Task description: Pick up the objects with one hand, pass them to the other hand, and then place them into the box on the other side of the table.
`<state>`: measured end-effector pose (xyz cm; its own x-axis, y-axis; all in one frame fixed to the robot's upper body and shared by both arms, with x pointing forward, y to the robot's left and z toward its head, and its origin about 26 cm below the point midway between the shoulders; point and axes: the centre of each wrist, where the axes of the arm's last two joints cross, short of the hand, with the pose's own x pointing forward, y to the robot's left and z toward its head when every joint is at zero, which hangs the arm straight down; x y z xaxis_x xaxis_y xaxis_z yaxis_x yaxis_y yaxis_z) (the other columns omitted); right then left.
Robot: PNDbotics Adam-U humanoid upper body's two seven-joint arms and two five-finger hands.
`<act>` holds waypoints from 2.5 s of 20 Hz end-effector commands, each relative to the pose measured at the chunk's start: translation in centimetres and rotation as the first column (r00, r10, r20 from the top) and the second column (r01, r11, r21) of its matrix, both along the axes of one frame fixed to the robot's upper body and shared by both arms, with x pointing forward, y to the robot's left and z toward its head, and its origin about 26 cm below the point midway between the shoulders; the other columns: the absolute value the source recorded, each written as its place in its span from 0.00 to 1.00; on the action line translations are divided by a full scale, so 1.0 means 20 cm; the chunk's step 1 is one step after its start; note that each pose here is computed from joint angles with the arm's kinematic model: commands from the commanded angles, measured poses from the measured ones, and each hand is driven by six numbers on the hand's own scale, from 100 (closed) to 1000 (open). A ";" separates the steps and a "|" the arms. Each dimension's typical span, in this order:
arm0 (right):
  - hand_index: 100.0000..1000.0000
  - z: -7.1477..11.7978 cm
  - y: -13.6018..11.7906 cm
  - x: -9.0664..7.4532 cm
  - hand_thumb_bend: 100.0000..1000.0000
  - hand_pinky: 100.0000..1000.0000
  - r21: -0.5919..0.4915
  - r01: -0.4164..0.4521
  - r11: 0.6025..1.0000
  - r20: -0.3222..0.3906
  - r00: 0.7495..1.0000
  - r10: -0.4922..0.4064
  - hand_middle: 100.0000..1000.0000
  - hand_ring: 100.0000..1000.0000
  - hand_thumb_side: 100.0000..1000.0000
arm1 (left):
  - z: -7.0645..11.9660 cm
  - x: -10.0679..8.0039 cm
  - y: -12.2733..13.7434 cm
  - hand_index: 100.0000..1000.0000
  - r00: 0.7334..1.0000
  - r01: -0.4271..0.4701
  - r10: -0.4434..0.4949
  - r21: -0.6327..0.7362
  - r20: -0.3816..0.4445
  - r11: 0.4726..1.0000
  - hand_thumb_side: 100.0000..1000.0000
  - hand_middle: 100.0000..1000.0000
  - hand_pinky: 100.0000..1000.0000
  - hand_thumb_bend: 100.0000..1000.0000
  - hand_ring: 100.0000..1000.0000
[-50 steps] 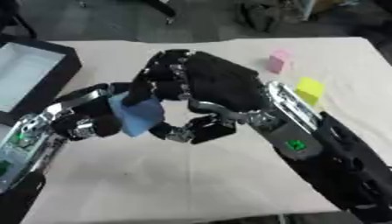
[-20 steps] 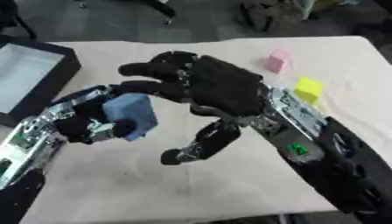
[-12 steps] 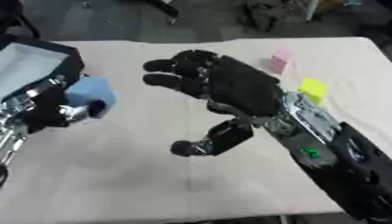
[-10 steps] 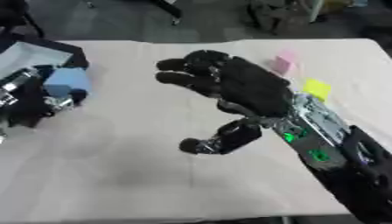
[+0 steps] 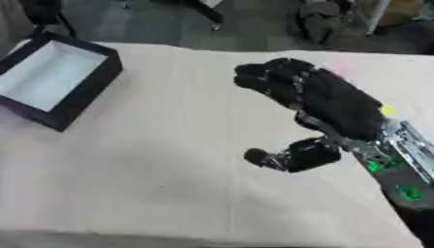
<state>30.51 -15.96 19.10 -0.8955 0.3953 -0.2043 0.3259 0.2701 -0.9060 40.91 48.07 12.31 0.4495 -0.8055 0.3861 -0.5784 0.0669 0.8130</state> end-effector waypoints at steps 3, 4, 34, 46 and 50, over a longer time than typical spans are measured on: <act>0.96 0.06 0.00 -0.01 0.37 0.81 0.002 -0.019 1.000 0.025 1.000 0.019 0.88 0.80 0.40 | 0.06 0.05 -0.02 0.81 1.000 0.010 -0.010 0.084 0.001 0.996 0.35 0.71 0.68 0.61 0.73; 0.96 0.06 0.00 -0.01 0.36 0.81 0.002 -0.021 1.000 0.023 1.000 0.021 0.87 0.80 0.41 | 0.06 0.06 -0.04 0.90 0.999 0.029 -0.027 0.096 -0.017 0.995 0.44 0.87 0.80 0.94 0.89; 1.00 -0.06 -1.06 0.48 0.38 0.87 -0.055 0.708 0.705 -0.631 0.522 -0.574 0.92 0.92 0.48 | 0.33 -0.39 -0.90 0.75 0.289 0.956 -0.851 -0.188 0.439 0.227 0.48 0.71 0.68 0.67 0.71; 1.00 -0.22 -1.19 0.56 0.48 0.86 -0.362 0.767 0.529 -0.585 0.255 -0.770 0.90 0.91 0.46 | 0.22 -0.43 -0.93 0.75 0.317 0.940 -0.834 -0.265 0.451 0.215 0.50 0.70 0.68 0.66 0.71; 1.00 -0.25 -1.23 0.57 0.48 0.86 -0.347 0.800 0.489 -0.592 0.217 -0.776 0.89 0.90 0.44 | 0.19 -0.43 -0.93 0.75 0.322 0.936 -0.831 -0.282 0.453 0.209 0.50 0.70 0.68 0.66 0.71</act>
<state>41.67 -39.80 12.57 -0.0069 0.9654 0.2606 -0.2624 0.2498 -0.9321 32.34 29.27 15.26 -0.5335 -0.3376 0.7755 -0.0002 0.9169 0.3991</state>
